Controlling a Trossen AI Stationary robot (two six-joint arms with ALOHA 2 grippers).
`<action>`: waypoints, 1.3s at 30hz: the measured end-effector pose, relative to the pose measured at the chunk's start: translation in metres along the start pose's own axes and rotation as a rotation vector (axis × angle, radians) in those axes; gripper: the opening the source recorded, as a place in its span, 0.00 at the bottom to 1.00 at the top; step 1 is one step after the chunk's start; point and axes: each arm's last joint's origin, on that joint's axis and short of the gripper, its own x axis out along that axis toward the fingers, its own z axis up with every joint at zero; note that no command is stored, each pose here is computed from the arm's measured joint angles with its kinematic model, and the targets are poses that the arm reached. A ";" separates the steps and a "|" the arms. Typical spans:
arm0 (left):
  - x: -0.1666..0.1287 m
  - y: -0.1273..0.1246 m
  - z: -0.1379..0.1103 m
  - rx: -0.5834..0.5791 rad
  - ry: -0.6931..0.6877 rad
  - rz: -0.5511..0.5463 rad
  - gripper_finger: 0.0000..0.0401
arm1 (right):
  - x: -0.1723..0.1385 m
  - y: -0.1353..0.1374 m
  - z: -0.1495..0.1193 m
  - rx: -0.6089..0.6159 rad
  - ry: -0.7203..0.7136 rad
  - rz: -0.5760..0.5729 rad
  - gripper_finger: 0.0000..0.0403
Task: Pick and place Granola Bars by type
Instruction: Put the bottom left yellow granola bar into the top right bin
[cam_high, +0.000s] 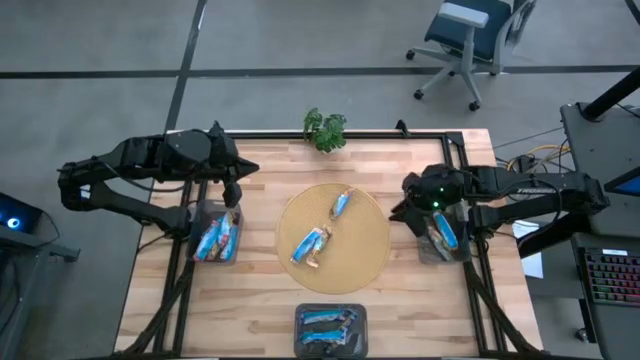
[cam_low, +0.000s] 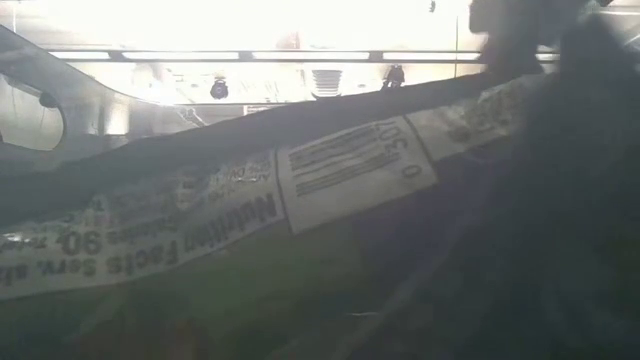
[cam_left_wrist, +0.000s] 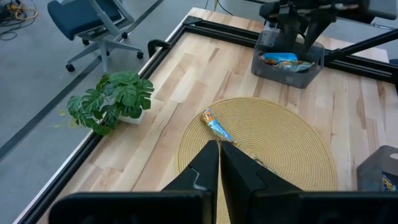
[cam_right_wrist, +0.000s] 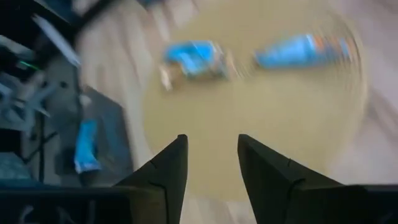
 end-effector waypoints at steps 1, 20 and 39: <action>0.000 0.000 0.000 0.000 0.000 0.000 0.00 | 0.000 0.002 0.003 -0.025 -0.036 0.024 0.33; 0.000 0.000 0.000 0.000 0.000 0.000 0.00 | -0.035 0.037 0.049 -0.298 -0.403 0.138 0.32; 0.000 0.000 0.000 0.000 -0.001 0.000 0.00 | -0.059 0.039 0.065 -0.370 -0.515 -0.039 0.37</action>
